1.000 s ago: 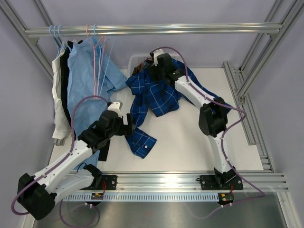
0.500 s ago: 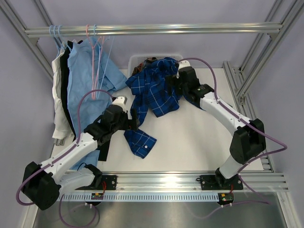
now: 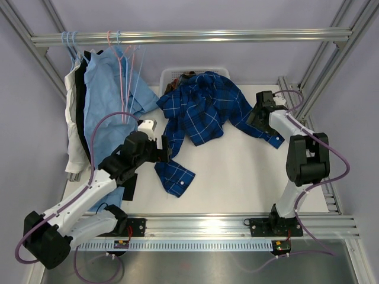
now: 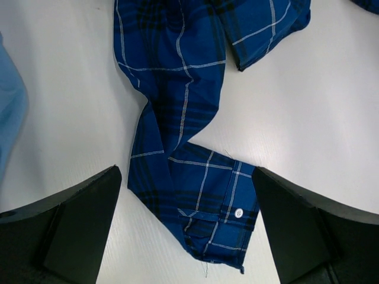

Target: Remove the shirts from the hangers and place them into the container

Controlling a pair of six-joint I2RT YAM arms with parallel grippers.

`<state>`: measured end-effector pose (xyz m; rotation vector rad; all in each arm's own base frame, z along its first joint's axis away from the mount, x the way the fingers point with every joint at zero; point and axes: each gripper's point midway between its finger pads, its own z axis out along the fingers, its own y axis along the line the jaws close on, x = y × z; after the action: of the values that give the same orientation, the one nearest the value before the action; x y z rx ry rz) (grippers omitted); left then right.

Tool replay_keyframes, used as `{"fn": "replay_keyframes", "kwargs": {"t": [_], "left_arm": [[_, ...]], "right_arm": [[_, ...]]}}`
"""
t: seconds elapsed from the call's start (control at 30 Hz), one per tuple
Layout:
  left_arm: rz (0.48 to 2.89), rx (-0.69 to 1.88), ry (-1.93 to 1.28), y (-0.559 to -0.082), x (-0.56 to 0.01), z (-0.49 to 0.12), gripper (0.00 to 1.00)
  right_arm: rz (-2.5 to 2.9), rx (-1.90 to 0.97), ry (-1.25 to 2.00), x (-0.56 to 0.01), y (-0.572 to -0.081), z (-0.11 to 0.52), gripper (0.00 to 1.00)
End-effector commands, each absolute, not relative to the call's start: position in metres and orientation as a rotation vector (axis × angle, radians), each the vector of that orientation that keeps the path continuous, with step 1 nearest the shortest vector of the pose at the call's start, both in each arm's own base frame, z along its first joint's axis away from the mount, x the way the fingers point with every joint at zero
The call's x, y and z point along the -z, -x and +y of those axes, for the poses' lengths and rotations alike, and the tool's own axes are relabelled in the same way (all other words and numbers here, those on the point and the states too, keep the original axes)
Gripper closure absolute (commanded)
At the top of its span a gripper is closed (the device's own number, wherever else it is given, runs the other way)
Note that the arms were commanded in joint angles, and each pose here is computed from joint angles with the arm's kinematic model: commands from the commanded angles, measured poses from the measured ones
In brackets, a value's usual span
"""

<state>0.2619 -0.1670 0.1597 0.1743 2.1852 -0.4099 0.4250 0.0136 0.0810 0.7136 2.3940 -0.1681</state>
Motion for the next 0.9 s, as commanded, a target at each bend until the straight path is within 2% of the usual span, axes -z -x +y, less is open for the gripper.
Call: {"fn": "replay_keyframes", "kwargs": {"t": [0.0,0.27,0.33,0.4,0.43,0.47,0.57,0.6,0.67,0.7,0.87], "left_arm": [[2.119,0.434,-0.205,-0.260,-0.176,-0.168,0.01],[2.121,0.415,-0.197,-0.251,-0.170,-0.158,0.01],[2.116,0.407,-0.195,-0.250,-0.171,-0.156,0.01],[2.115,0.398,-0.192,-0.250,-0.171,-0.154,0.01],[2.111,0.395,-0.188,-0.251,-0.172,-0.154,0.01],[2.110,0.392,-0.189,-0.251,-0.172,-0.153,0.01],[2.108,0.389,-0.193,-0.251,-0.172,-0.153,0.01],[2.106,0.389,-0.192,-0.251,-0.172,-0.153,0.01],[2.107,0.383,-0.191,-0.251,-0.171,-0.152,0.01],[2.107,0.383,-0.192,-0.252,-0.171,-0.153,0.01],[2.108,0.383,-0.192,-0.252,-0.170,-0.153,0.01]], "right_arm": [[2.315,0.229,-0.925,-0.077,-0.443,-0.020,0.00],[2.383,0.172,-1.066,-0.043,-0.462,-0.045,0.00],[2.415,0.146,-1.060,-0.036,-0.469,-0.041,0.03],[2.427,0.126,-1.078,-0.031,-0.472,-0.038,0.10],[2.425,0.122,-1.090,-0.030,-0.472,-0.040,0.15],[2.421,0.107,-1.088,-0.031,-0.474,-0.040,0.27],[2.461,0.059,-1.086,-0.027,-0.474,-0.041,0.46],[2.477,0.061,-1.060,-0.025,-0.477,-0.041,0.63],[2.496,0.054,-1.026,-0.026,-0.477,-0.041,0.82],[2.500,0.047,-1.006,-0.028,-0.477,-0.039,0.98],[2.459,-0.318,-0.678,-0.075,-0.501,0.014,1.00]]}}
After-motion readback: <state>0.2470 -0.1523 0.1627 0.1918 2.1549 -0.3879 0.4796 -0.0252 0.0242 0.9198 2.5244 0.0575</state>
